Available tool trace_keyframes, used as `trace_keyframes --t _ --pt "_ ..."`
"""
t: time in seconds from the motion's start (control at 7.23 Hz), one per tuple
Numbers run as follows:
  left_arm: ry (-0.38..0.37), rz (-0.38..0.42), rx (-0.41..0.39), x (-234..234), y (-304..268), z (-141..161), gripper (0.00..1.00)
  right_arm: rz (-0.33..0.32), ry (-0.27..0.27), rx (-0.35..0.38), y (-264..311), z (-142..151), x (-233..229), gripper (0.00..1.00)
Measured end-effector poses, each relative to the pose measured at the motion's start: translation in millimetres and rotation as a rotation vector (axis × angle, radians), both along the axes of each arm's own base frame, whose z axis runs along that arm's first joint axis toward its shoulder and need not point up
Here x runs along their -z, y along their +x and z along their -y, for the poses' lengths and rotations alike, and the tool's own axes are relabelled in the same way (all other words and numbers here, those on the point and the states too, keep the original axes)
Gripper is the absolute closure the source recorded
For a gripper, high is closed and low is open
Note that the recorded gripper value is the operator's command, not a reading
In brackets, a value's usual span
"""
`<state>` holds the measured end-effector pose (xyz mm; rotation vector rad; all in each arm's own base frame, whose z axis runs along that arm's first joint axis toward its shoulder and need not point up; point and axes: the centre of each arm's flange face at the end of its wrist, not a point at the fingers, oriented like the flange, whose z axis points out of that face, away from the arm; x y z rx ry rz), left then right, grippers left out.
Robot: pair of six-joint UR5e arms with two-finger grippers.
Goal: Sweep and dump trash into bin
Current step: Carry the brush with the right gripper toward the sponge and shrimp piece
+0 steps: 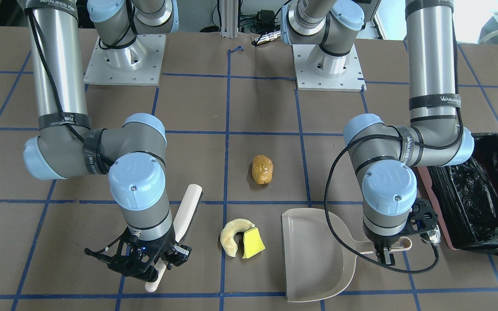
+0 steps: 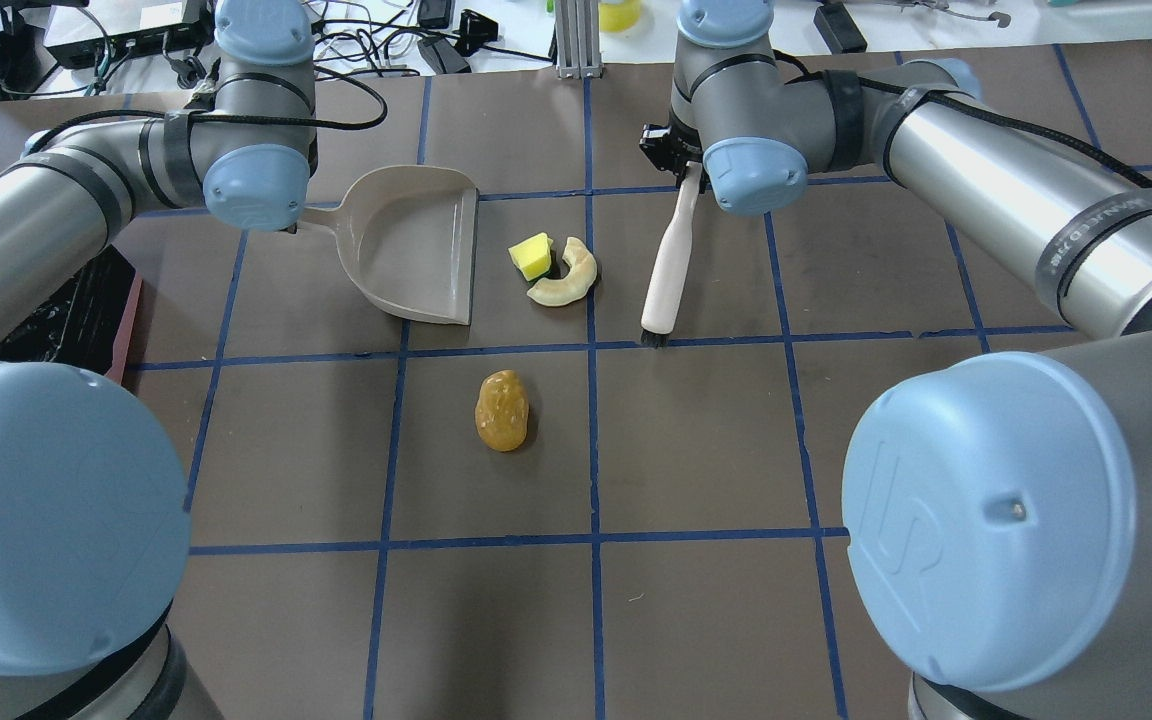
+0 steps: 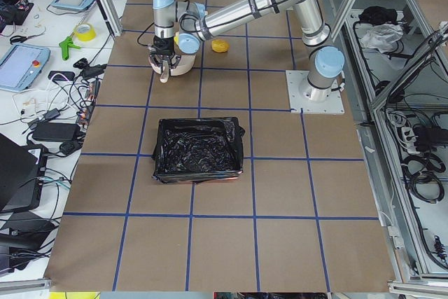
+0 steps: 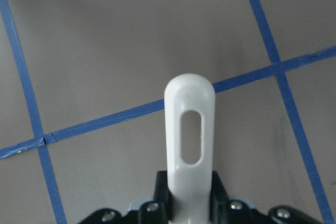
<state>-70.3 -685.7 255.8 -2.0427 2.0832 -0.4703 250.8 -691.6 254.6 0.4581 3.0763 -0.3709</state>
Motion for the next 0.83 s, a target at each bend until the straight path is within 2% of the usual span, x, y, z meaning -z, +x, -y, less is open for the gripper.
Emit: trace_keyframes --t 0.83 --pt "-0.001 0.001 -0.005 1 0 0 1.00 0.033 -0.054 0.013 43 -4 25 0.96"
